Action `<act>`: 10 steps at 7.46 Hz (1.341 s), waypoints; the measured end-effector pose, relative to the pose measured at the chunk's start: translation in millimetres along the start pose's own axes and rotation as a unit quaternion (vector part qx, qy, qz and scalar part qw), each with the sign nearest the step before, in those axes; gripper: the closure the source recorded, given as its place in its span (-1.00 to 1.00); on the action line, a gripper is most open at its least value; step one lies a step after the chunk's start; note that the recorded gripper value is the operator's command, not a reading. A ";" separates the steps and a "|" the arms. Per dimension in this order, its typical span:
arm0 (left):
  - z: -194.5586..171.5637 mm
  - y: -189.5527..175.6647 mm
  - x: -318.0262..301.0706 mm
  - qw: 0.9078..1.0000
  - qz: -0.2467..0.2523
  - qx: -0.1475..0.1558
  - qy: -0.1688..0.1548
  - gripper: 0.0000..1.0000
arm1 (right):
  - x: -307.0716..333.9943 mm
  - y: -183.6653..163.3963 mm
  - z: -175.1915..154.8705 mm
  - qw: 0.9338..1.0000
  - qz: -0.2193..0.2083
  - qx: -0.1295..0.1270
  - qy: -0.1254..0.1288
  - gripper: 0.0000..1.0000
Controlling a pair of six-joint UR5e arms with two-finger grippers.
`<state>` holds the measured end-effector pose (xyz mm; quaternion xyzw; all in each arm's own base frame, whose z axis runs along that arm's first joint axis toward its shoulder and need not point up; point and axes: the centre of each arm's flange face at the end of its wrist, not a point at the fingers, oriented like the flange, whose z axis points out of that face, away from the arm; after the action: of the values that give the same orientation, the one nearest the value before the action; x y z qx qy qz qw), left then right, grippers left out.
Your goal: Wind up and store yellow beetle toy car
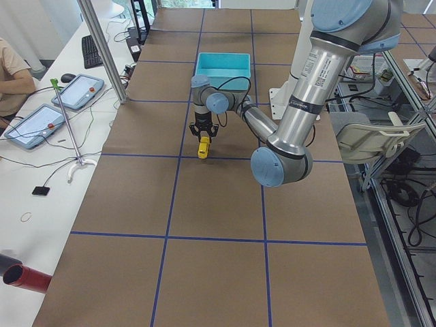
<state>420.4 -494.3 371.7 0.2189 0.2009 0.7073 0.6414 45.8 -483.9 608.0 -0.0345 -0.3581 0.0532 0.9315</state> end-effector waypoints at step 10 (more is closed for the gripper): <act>12.1 -2.6 -4.9 1.000 0.010 0.005 -0.011 1.00 | -0.2 0.0 0.2 1.000 0.000 0.000 0.000 -1.00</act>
<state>429.8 -498.8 380.0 0.2322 0.1949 0.7100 0.6356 45.6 -483.9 608.0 -0.0346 -0.3581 0.0529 0.9315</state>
